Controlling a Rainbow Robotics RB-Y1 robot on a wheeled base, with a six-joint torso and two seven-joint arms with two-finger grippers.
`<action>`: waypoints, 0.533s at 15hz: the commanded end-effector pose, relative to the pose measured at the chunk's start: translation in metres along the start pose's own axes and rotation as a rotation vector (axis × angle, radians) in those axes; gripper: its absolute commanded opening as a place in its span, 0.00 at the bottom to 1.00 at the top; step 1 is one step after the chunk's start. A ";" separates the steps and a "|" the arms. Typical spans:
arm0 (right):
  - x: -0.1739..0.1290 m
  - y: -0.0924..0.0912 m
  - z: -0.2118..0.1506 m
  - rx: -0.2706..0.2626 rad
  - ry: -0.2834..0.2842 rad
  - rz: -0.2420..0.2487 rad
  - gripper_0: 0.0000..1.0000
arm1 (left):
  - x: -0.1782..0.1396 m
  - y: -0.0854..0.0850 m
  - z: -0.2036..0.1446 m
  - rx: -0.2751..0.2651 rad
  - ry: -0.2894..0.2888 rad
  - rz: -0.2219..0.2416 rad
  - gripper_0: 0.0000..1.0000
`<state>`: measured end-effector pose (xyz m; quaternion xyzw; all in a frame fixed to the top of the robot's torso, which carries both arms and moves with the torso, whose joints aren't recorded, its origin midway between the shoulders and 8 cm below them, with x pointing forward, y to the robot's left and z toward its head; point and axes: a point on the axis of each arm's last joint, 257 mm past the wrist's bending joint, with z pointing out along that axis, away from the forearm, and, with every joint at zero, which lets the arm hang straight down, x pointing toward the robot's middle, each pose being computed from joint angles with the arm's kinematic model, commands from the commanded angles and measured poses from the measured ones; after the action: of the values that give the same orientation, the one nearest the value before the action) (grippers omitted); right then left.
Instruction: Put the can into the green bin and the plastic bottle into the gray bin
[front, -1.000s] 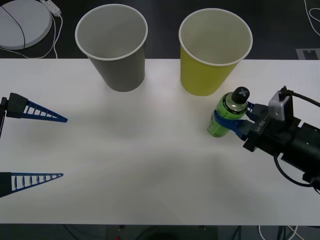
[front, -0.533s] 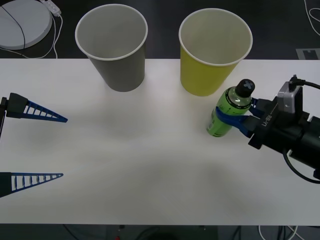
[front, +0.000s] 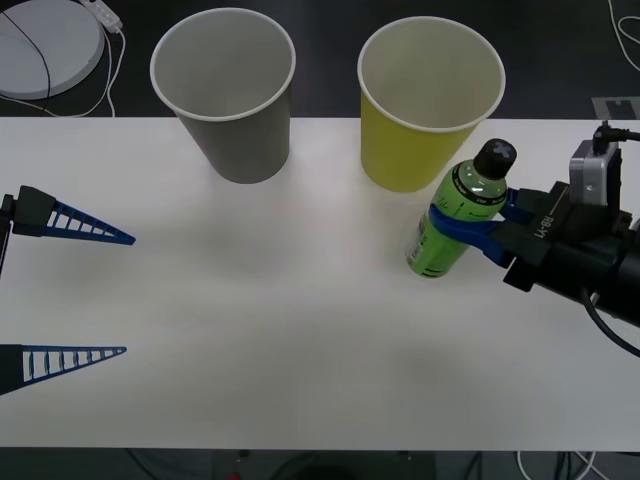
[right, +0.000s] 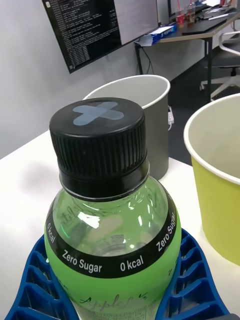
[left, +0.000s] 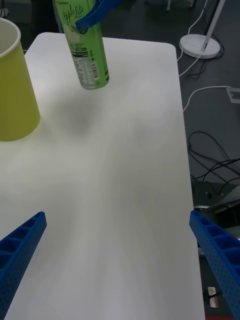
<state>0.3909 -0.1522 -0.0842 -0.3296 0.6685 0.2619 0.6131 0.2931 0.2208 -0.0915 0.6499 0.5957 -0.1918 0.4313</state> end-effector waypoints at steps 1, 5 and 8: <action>-0.010 0.002 -0.002 -0.010 0.000 0.000 0.00 | 0.000 0.000 0.000 0.000 0.000 0.000 1.00; -0.028 0.010 -0.004 -0.037 0.005 0.044 0.00 | 0.000 0.000 0.000 0.000 0.000 0.000 1.00; -0.040 0.016 -0.006 -0.058 0.019 0.077 0.00 | 0.000 0.000 0.000 0.000 0.000 0.000 1.00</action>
<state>0.3771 -0.1423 -0.0472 -0.3242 0.6769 0.2980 0.5898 0.2931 0.2208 -0.0915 0.6499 0.5957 -0.1918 0.4313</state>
